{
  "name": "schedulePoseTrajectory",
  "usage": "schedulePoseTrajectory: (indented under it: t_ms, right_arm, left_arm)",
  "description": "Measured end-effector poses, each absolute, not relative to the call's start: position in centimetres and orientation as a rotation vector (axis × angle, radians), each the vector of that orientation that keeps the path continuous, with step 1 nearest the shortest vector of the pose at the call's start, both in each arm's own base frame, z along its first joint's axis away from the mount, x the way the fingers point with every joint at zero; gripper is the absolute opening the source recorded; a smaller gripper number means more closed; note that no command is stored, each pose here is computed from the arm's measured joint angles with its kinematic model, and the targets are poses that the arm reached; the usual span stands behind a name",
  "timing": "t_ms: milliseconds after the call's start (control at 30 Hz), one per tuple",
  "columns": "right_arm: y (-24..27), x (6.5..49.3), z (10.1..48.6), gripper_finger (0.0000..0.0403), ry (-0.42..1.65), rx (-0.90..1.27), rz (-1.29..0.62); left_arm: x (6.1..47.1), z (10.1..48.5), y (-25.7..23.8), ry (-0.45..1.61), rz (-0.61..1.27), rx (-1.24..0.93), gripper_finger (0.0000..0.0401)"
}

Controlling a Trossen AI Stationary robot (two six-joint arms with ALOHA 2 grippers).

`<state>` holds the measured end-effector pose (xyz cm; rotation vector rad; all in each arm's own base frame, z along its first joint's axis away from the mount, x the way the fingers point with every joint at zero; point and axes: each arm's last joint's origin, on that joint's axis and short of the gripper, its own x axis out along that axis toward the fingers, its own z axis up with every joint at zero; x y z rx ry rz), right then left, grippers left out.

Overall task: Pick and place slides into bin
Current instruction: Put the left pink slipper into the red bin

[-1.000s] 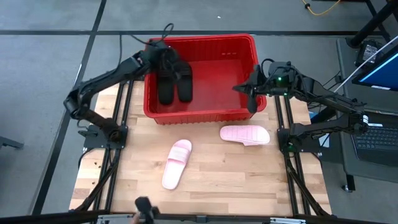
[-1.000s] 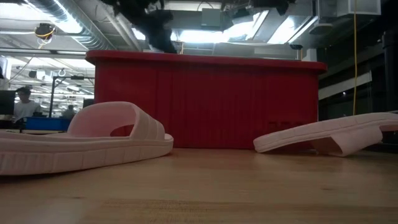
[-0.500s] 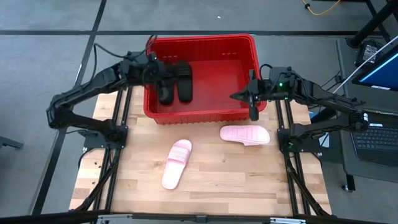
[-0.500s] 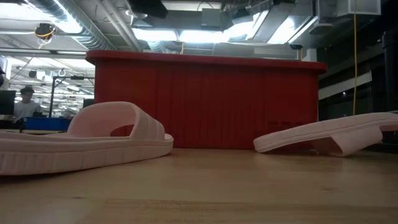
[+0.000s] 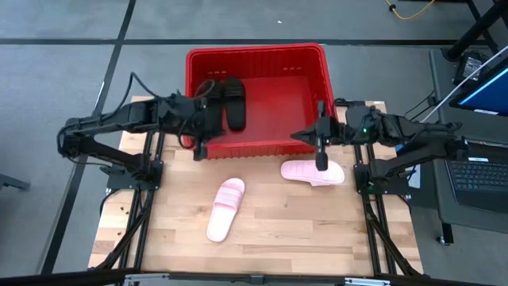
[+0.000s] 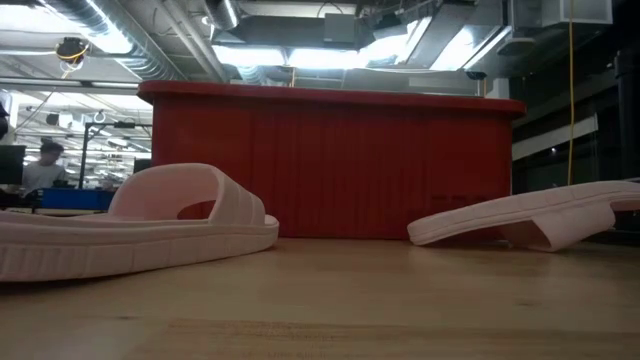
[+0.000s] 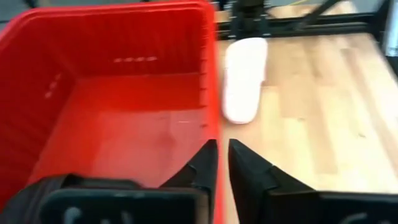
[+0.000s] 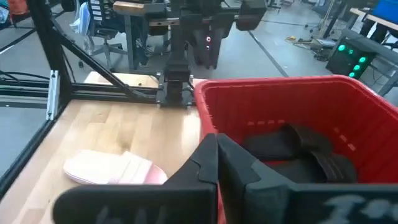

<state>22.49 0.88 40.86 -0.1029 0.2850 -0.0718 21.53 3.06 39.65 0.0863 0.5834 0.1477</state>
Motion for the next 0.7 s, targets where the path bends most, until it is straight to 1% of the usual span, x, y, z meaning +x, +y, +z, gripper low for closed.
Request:
schedulePoseTrajectory:
  t_ms: [133,267,367,533,700]
  right_arm:
    - [2.8,23.0,40.4,0.0004,0.301,-0.1,-0.058]
    - [4.9,23.8,39.7,0.0004,0.322,-0.075,-0.054]
    - [6.5,24.5,39.1,0.0004,0.33,-0.057,-0.039]
    - [9.2,25.7,37.9,0.0004,0.339,-0.038,-0.028]
    - [11.3,26.9,37.0,0.0004,0.322,-0.05,-0.011]
  left_arm:
    - [21.7,39.7,1.5,0.577,0.089,0.089,0.0003]
    - [21.7,39.6,-0.2,0.582,0.052,0.084,0.0003]
    - [21.4,39.2,-1.7,0.627,0.022,0.074,0.0002]
    - [20.6,38.3,-4.3,0.715,0.056,0.077,0.0002]
    - [20.0,37.5,-6.8,0.766,0.024,0.038,0.0003]
